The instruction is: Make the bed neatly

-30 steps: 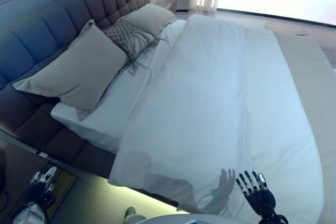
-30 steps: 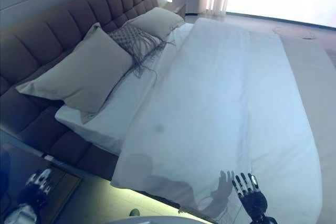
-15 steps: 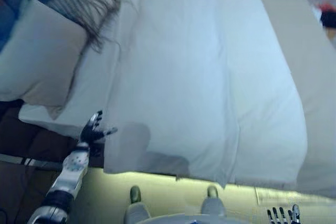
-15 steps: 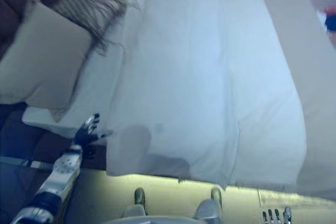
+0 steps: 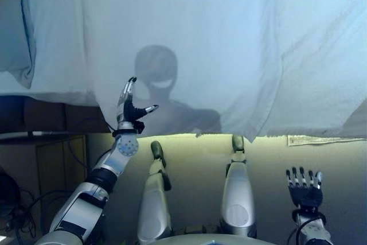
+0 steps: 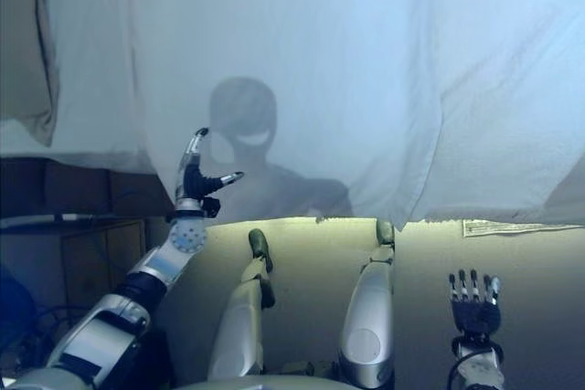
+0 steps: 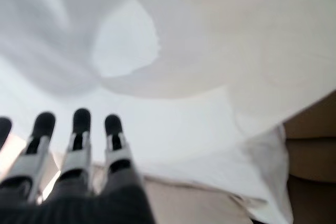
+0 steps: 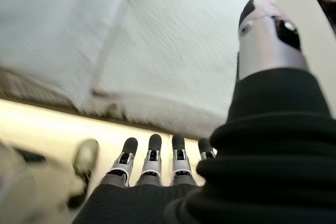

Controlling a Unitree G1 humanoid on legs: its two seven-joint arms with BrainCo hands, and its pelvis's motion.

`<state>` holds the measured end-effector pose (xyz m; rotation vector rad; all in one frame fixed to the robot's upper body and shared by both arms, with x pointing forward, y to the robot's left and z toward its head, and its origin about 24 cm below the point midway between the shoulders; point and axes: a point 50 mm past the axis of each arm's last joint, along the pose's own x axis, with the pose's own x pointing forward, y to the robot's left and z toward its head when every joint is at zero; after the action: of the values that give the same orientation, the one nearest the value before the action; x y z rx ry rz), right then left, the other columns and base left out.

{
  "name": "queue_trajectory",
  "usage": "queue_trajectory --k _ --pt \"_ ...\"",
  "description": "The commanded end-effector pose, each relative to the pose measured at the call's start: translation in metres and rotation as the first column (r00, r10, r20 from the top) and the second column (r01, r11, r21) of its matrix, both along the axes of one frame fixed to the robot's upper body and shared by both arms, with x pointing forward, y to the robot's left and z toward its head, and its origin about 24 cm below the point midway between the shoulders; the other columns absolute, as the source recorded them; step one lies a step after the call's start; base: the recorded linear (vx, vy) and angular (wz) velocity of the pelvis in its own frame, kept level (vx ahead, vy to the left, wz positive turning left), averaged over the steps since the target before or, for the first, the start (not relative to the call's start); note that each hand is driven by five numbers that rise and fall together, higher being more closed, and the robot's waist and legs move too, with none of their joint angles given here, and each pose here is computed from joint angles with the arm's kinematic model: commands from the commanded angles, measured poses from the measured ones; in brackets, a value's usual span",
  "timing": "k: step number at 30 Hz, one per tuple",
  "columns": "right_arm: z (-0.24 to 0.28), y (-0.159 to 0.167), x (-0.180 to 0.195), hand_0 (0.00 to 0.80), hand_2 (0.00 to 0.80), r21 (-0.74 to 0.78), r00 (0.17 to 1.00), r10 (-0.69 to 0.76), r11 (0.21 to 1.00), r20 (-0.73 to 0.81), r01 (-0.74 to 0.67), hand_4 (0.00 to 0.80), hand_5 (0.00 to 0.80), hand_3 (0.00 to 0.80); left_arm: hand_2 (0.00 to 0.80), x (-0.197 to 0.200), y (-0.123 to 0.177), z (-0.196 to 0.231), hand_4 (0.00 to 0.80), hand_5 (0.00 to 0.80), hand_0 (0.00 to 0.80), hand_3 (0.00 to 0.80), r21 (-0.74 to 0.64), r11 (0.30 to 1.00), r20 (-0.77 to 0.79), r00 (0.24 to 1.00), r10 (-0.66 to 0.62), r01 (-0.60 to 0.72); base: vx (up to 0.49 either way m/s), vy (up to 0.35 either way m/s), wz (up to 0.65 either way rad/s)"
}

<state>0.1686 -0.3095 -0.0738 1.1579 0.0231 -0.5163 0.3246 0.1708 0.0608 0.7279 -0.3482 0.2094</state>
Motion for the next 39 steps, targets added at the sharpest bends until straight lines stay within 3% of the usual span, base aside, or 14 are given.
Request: queue_trajectory --k 1,11,16,19,24,30,32,37,38,39 --pt "0.018 0.005 0.017 0.000 0.000 0.010 0.993 -0.036 0.999 0.112 0.035 0.000 0.000 0.000 0.000 0.023 0.003 0.051 0.000 0.000 0.000 0.000 0.124 0.990 0.234 0.971 0.040 -0.070 -0.063 0.067 0.10" --pt "0.036 0.018 0.040 0.000 0.000 0.018 0.983 0.006 1.000 0.181 -0.010 0.000 0.000 0.000 0.000 0.037 -0.008 0.103 0.000 0.000 0.000 0.000 0.178 0.978 0.406 0.913 0.030 -0.112 -0.043 0.002 0.03" --pt "0.054 0.023 0.055 0.000 0.000 0.015 0.974 0.009 1.000 0.227 -0.013 0.000 0.000 0.000 0.000 0.046 -0.028 0.129 0.000 0.000 0.000 0.000 0.349 0.926 0.462 0.886 -0.036 -0.144 -0.043 -0.022 0.01" --pt "0.063 0.025 0.062 0.000 0.000 0.003 0.970 0.019 1.000 0.241 -0.021 0.000 0.000 0.000 0.000 0.050 -0.031 0.132 0.000 0.000 0.000 0.000 0.434 0.879 0.470 0.882 -0.036 -0.196 -0.006 0.016 0.00" --pt "0.080 0.023 0.077 0.000 0.000 -0.037 0.961 0.029 0.999 0.274 -0.020 0.000 0.000 0.000 0.000 0.062 -0.024 0.133 0.000 0.000 0.000 0.000 0.581 0.745 0.466 0.884 0.024 -0.326 -0.011 0.054 -0.09" --pt "0.093 0.021 0.088 0.000 0.000 -0.058 0.950 0.034 0.998 0.310 -0.017 0.000 0.000 0.000 0.000 0.069 -0.011 0.126 0.000 0.000 0.000 0.000 0.679 0.644 0.389 0.917 0.090 -0.352 0.004 0.000 -0.08" --pt "0.099 0.025 0.094 0.000 0.000 -0.063 0.945 0.045 0.998 0.325 -0.026 0.000 0.000 0.000 0.000 0.070 -0.008 0.122 0.000 0.000 0.000 0.000 0.742 0.558 0.382 0.918 0.105 -0.372 -0.003 -0.016 0.00" --pt "0.127 0.032 0.116 0.000 0.000 -0.103 0.923 0.075 0.994 0.377 -0.039 0.000 0.000 0.000 0.000 0.078 0.007 0.129 0.000 0.000 0.000 0.000 0.749 0.488 0.376 0.894 0.244 -0.448 -0.015 0.023 0.00" --pt "0.133 0.031 0.119 0.000 0.000 -0.108 0.920 0.078 0.993 0.383 -0.039 0.000 0.000 0.000 0.075 0.078 0.009 0.128 0.075 0.075 0.075 0.075 0.758 0.476 0.365 0.895 0.257 -0.446 -0.007 0.049 -0.01" --pt "0.137 0.032 0.121 0.000 0.000 -0.112 0.918 0.082 0.993 0.388 -0.042 0.000 0.000 0.000 0.436 0.078 0.010 0.125 0.436 0.436 0.436 0.436 0.764 0.471 0.353 0.896 0.269 -0.442 -0.001 0.046 -0.02"
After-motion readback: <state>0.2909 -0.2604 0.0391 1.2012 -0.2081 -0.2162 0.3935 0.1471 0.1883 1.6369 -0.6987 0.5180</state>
